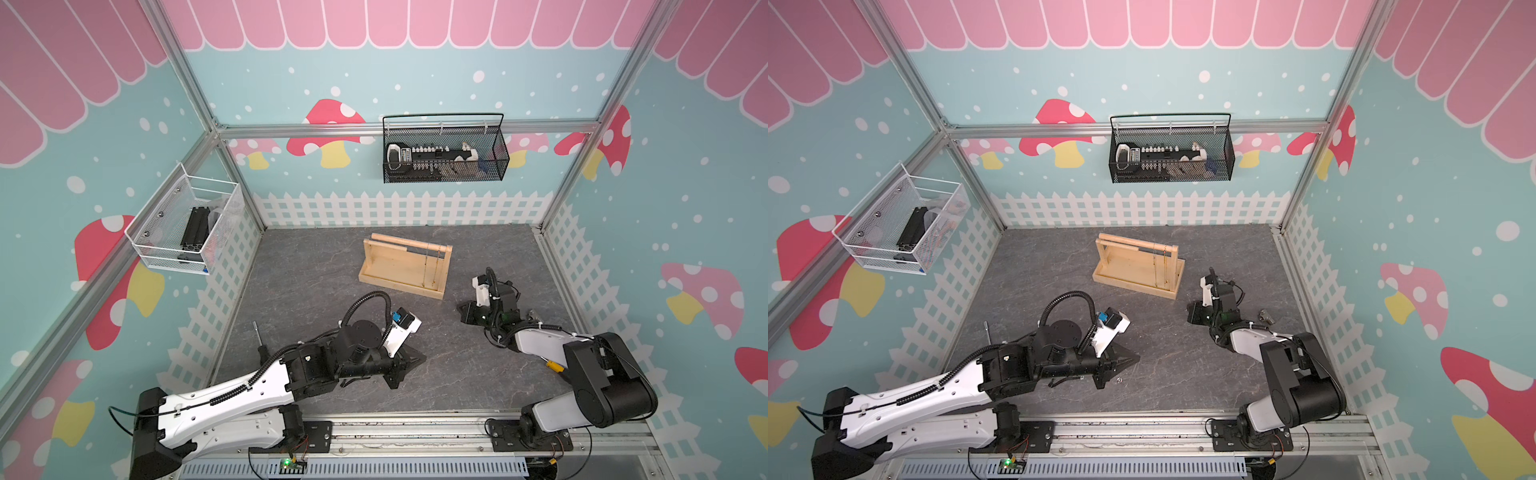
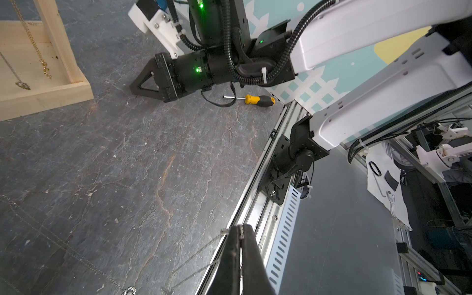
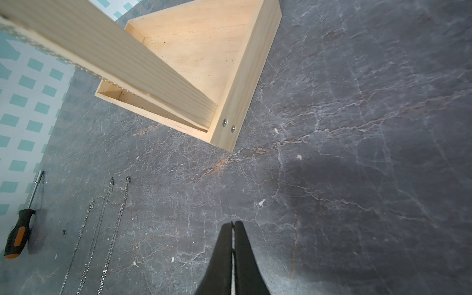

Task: Take the necklace off the jewelry display stand
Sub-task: Place the necklace at the center of the board.

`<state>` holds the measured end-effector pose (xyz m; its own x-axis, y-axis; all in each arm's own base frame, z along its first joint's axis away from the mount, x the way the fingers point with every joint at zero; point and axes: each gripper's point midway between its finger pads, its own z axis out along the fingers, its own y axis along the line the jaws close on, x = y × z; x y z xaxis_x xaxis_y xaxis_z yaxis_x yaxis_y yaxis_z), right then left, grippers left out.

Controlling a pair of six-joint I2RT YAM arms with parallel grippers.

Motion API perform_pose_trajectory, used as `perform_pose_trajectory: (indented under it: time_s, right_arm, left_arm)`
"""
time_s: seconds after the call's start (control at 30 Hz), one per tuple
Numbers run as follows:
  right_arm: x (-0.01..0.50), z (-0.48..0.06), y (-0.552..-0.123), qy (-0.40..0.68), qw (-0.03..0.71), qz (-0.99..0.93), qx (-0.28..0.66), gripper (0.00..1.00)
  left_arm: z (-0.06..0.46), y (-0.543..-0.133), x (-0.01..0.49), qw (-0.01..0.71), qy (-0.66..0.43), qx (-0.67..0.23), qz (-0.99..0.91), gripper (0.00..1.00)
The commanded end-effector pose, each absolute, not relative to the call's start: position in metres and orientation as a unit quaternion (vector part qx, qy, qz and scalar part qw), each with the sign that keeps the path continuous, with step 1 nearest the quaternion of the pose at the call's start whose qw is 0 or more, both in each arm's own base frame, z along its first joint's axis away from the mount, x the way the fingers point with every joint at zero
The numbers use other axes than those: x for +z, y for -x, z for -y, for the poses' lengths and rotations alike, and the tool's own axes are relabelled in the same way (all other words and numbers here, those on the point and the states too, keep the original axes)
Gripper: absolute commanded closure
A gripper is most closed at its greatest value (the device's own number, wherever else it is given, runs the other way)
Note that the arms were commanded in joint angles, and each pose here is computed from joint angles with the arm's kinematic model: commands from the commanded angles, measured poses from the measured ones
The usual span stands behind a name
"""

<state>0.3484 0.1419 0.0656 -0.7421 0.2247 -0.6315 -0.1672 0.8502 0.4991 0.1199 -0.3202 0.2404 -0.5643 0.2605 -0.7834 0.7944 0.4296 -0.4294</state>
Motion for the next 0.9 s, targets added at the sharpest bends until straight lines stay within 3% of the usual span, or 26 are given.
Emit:
perform_pose_trajectory:
  time_s: [0.0,0.3,0.87]
  right_arm:
    - [0.059,-0.139,-0.346,-0.016,0.353,-0.896,0.268,0.92]
    - [0.054,-0.142,-0.346,-0.017,0.344,-0.897,0.275,0.92]
    - [0.05,-0.145,-0.347,-0.02,0.337,-0.897,0.284,0.92]
  left_arm:
    - [0.316,-0.119,0.235,0.328,-0.332,-0.412,-0.783,1.0]
    - [0.3,-0.119,0.212,0.327,-0.315,-0.398,-0.798,1.0]
    - [0.317,-0.124,0.184,0.312,-0.321,-0.391,-0.804,1.0]
